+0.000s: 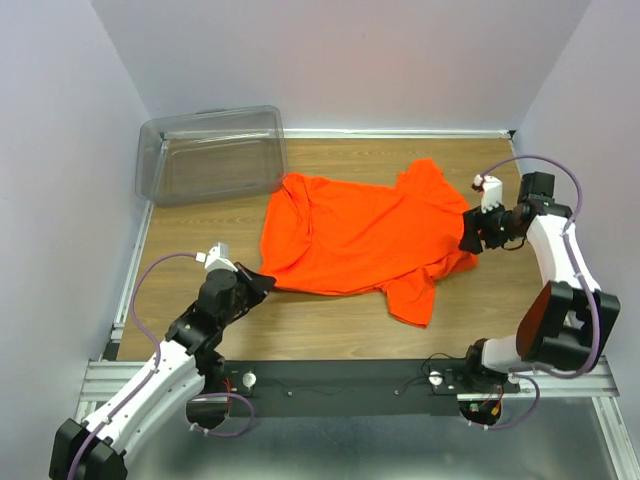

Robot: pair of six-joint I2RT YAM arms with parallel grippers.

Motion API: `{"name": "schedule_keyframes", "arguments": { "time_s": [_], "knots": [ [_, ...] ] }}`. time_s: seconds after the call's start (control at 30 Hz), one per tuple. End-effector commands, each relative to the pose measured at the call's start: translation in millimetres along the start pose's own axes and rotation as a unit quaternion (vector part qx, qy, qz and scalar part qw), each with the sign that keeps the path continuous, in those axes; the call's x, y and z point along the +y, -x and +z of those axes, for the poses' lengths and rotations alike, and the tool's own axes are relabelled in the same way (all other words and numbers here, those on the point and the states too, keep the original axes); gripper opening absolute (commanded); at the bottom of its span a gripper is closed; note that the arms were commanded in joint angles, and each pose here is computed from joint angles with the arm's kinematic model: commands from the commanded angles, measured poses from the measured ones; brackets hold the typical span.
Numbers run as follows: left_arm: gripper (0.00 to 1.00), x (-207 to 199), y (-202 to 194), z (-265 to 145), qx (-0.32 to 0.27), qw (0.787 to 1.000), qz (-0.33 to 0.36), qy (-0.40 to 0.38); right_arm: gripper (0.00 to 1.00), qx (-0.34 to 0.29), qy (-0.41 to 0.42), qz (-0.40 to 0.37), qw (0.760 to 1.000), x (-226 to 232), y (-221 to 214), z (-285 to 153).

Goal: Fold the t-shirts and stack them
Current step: Flatten the tshirt out

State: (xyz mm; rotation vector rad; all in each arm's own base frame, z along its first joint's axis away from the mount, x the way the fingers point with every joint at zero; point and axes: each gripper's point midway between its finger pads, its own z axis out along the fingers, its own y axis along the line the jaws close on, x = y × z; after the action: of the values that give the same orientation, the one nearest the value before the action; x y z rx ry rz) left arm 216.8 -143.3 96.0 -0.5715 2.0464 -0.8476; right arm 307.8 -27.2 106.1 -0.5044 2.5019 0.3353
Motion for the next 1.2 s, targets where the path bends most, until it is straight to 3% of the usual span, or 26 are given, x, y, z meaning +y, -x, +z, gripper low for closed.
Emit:
{"name": "schedule_keyframes", "arguments": {
  "time_s": [0.0, 0.1, 0.17, 0.37, 0.43, 0.63, 0.93, 1.07, 1.13, 1.17],
  "knots": [
    [0.00, -11.7, 2.5, 0.6, 0.002, 1.000, -0.005, -0.021, 0.73, -0.037, 0.154, -0.154, 0.975, 78.1, -1.6, -21.7],
    [0.00, -14.0, 4.0, 4.9, 0.006, 1.000, 0.005, -0.017, 0.73, -0.044, 0.263, -0.312, 0.912, 135.5, -26.8, -28.2],
    [0.00, -15.6, 4.6, 7.6, 0.009, 1.000, 0.012, -0.012, 0.81, -0.048, 0.285, -0.383, 0.877, 153.0, -43.4, -22.0],
    [0.00, -20.4, 7.3, 10.6, 0.012, 1.000, 0.017, -0.009, 0.80, 0.034, 0.340, -0.495, 0.799, 168.5, -104.7, -9.9],
    [0.00, -20.4, 7.3, 10.9, 0.013, 1.000, 0.018, -0.008, 0.80, 0.060, 0.333, -0.522, 0.783, 162.6, -118.8, -9.4],
    [0.00, -19.3, 6.1, 13.2, 0.018, 1.000, 0.018, -0.002, 0.78, 0.065, 0.314, -0.572, 0.755, 160.7, -127.1, -2.0],
    [0.00, -24.8, 6.3, 12.2, 0.022, 1.000, 0.010, -0.009, 0.61, 0.129, 0.302, -0.605, 0.726, 170.6, -143.7, 35.5],
    [0.00, -26.2, 7.1, 11.7, 0.020, 1.000, 0.007, -0.012, 0.47, 0.149, 0.287, -0.610, 0.724, 171.5, -144.0, 45.1],
    [0.00, -26.5, 8.0, 11.5, 0.018, 1.000, 0.007, -0.012, 0.34, 0.150, 0.282, -0.606, 0.728, 172.5, -140.6, 45.6],
    [0.00, -26.2, 8.2, 11.3, 0.017, 1.000, 0.008, -0.012, 0.20, 0.149, 0.278, -0.602, 0.734, 172.4, -138.2, 44.4]
  ]
}}
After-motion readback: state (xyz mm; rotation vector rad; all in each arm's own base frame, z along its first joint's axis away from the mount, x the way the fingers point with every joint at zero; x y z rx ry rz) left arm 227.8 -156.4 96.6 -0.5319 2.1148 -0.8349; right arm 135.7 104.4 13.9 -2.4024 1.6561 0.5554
